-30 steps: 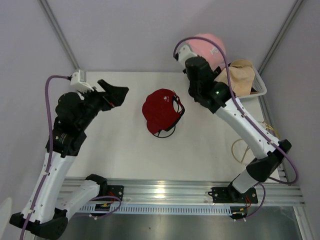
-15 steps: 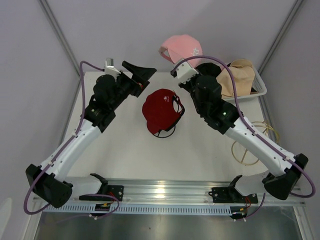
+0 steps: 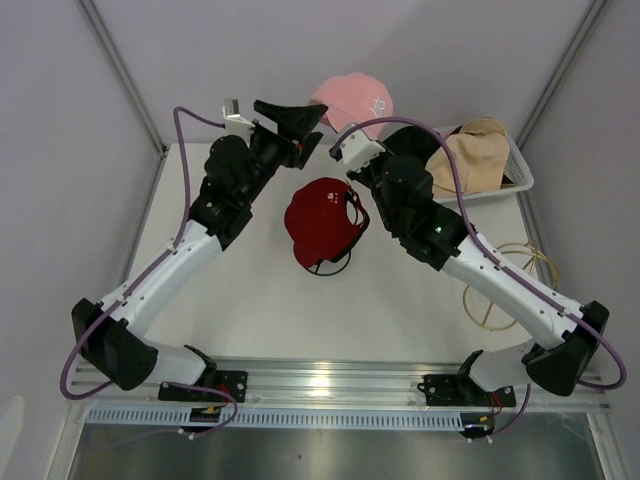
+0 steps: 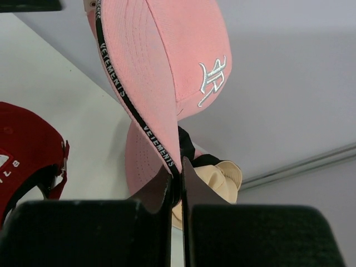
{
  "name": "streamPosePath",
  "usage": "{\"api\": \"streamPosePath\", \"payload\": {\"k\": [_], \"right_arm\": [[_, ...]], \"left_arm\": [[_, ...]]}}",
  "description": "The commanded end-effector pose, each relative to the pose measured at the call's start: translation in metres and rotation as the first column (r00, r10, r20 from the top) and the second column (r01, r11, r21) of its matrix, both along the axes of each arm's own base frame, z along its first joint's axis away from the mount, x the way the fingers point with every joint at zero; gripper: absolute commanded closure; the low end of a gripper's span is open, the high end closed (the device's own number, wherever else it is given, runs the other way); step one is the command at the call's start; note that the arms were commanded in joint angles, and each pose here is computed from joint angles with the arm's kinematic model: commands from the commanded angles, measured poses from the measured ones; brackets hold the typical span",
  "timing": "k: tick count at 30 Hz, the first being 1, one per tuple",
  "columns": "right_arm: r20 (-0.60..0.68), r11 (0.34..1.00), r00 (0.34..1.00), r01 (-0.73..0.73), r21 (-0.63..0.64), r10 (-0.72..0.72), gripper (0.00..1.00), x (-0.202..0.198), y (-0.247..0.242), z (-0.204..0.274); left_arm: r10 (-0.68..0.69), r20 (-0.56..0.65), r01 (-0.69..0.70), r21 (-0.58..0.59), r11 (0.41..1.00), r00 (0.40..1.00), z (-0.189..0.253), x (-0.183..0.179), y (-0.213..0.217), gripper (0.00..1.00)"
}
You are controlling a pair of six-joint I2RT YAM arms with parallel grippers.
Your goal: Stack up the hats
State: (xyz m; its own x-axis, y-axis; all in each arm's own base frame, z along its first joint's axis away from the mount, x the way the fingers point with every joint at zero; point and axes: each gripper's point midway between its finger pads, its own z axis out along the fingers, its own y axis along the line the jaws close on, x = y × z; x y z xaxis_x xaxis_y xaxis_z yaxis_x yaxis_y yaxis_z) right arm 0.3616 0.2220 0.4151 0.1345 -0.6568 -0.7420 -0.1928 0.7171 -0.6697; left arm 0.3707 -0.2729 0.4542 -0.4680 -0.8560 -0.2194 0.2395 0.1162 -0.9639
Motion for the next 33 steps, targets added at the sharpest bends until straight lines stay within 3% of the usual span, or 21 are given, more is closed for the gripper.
{"api": "streamPosePath", "payload": {"k": [1, 6, 13, 15, 18, 19, 20, 22, 23, 24, 26, 28, 29, 31, 33], "right_arm": [[0.059, 0.999, 0.998, 0.001, 0.046, -0.004, 1.0, -0.001, 0.008, 0.022], [0.058, 1.0, 0.998, 0.018, 0.011, -0.018, 1.0, 0.001, 0.015, 0.018], [0.067, 0.999, 0.998, 0.014, 0.031, -0.016, 1.0, -0.006, 0.011, 0.025], [0.067, 0.999, 0.998, 0.001, 0.045, -0.004, 1.0, -0.009, 0.011, 0.029], [0.064, 0.999, 0.998, -0.005, 0.052, 0.002, 1.0, -0.009, 0.014, 0.029], [0.064, 0.999, 0.998, 0.0, 0.053, -0.003, 1.0, -0.009, 0.014, 0.03], [0.062, 0.999, 0.998, 0.003, 0.051, -0.006, 1.0, -0.009, 0.014, 0.028], [0.059, 0.997, 0.998, 0.0, 0.074, -0.005, 0.89, -0.01, 0.012, 0.027], [0.06, 0.996, 0.998, -0.006, 0.087, 0.001, 0.66, -0.012, 0.01, 0.029], [0.06, 0.991, 0.998, -0.016, 0.136, 0.008, 0.52, -0.018, 0.005, 0.035], [0.057, 0.977, 0.996, -0.073, 0.201, 0.063, 0.28, -0.028, 0.006, 0.045], [0.043, 0.945, 0.993, -0.119, 0.304, 0.111, 0.17, -0.047, -0.006, 0.06], [0.057, 0.917, 0.981, -0.193, 0.348, 0.184, 0.04, -0.058, -0.004, 0.075], [0.062, 0.878, 0.971, -0.237, 0.415, 0.232, 0.01, -0.076, -0.027, 0.092], [0.094, 0.807, 0.945, -0.317, 0.498, 0.313, 0.01, -0.092, -0.032, 0.107]], "left_arm": [[-0.007, 0.094, 0.014, -0.073, 0.997, 0.996, 0.043, -0.002, -0.009, 0.15], [-0.056, 0.061, 0.059, -0.049, 0.997, 0.997, 0.032, 0.014, -0.038, 0.23], [-0.079, 0.035, 0.08, -0.021, 0.997, 0.996, 0.024, 0.025, -0.051, 0.28], [-0.081, 0.041, 0.082, -0.009, 0.997, 0.996, 0.021, 0.026, -0.054, 0.33], [-0.081, 0.056, 0.081, -0.005, 0.997, 0.995, 0.025, 0.027, -0.057, 0.71], [-0.083, 0.045, 0.083, 0.0, 0.997, 0.996, 0.022, 0.029, -0.059, 0.94], [-0.094, 0.056, 0.094, 0.0, 0.996, 0.994, 0.026, 0.028, -0.061, 0.99], [-0.106, 0.073, 0.106, 0.005, 0.994, 0.992, 0.027, 0.03, -0.064, 0.99], [-0.112, 0.092, 0.111, 0.013, 0.994, 0.989, 0.029, 0.03, -0.063, 0.99], [-0.145, 0.106, 0.143, 0.023, 0.989, 0.984, 0.029, 0.027, -0.066, 0.99], [-0.166, 0.127, 0.163, 0.033, 0.986, 0.978, 0.031, 0.03, -0.061, 0.99], [-0.26, 0.164, 0.251, 0.078, 0.965, 0.952, 0.031, 0.019, -0.064, 0.99], [-0.288, 0.182, 0.272, 0.109, 0.956, 0.94, 0.032, 0.016, -0.058, 0.99], [-0.418, 0.204, 0.389, 0.17, 0.906, 0.885, 0.026, -0.007, -0.058, 0.99], [-0.466, 0.22, 0.424, 0.213, 0.88, 0.857, 0.017, -0.025, -0.047, 0.99]]}}
